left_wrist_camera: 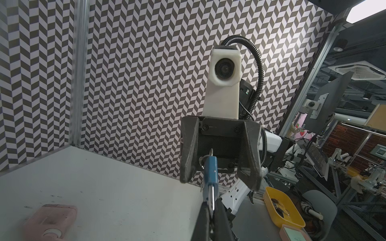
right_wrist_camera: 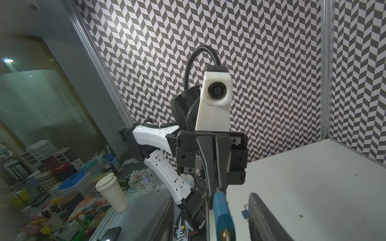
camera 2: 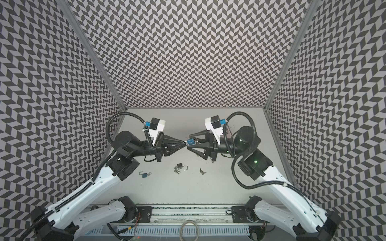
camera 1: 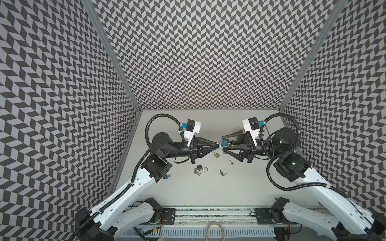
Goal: Lock with the key
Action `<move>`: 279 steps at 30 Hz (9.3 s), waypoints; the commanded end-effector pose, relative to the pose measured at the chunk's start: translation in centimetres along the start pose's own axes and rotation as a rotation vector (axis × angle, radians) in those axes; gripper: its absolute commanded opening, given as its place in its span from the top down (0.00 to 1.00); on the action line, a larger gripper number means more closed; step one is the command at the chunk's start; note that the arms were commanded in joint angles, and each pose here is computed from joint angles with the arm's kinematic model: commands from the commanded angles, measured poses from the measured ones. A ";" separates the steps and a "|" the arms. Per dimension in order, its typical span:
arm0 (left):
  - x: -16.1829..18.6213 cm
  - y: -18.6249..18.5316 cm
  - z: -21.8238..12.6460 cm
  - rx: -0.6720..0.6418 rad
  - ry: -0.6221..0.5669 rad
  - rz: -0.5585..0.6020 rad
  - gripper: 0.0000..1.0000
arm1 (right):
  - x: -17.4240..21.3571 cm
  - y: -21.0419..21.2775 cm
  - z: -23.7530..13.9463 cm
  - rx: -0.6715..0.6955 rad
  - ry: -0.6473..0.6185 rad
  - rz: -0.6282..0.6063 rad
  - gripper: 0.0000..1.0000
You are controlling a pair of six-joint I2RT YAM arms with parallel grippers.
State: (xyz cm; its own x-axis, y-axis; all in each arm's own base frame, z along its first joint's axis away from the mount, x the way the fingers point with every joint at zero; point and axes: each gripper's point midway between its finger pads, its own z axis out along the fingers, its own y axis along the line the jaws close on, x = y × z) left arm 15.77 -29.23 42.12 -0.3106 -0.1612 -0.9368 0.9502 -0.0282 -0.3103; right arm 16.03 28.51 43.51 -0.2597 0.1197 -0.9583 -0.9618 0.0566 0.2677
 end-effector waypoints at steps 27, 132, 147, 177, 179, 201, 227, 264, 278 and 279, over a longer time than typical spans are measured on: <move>-2.2 -0.8 -0.8 -0.029 -0.065 0.043 0.57 | -1.2 0.2 -1.1 0.023 -0.051 -0.033 1.00; -0.2 -0.2 1.3 0.021 0.012 0.000 0.32 | -0.8 0.8 -0.5 -0.094 -0.117 0.116 1.00; 1.8 11.0 -6.2 -0.588 -0.034 -0.138 0.26 | 2.4 -8.6 -4.7 0.534 -0.143 0.155 0.82; 20.3 15.9 -18.8 -1.087 0.005 -0.668 0.19 | 36.9 -11.0 -2.2 0.618 1.170 0.144 0.47; 20.4 16.1 -19.2 -1.086 -0.001 -0.676 0.19 | 37.6 -10.7 -2.0 0.591 1.203 0.110 0.47; 20.3 16.5 -20.1 -1.060 -0.016 -0.685 0.21 | 40.1 -10.7 -2.5 0.586 1.339 0.076 0.61; 18.1 13.8 -16.3 -0.783 -0.035 -0.673 0.28 | 32.6 -10.5 0.4 0.608 1.046 -0.029 0.80; 18.1 9.1 -6.0 -0.473 0.147 -0.594 0.85 | 22.4 -7.3 3.9 0.473 0.672 -0.151 0.82; 8.5 6.5 -6.5 -0.381 -0.118 -0.436 1.00 | 9.6 -3.6 2.5 0.473 0.166 -0.160 0.22; 7.0 5.7 -6.6 -0.352 -0.154 -0.404 1.00 | 8.0 -2.7 1.9 0.451 0.080 -0.160 0.20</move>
State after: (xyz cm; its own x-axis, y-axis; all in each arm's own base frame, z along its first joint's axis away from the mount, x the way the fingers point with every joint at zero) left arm 19.17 -24.84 26.49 -0.7189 -0.2454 -0.6503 0.5785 0.3076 -0.7555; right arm 17.18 32.28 27.81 -0.2324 -0.2976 -0.9260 -0.8616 0.5048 0.0540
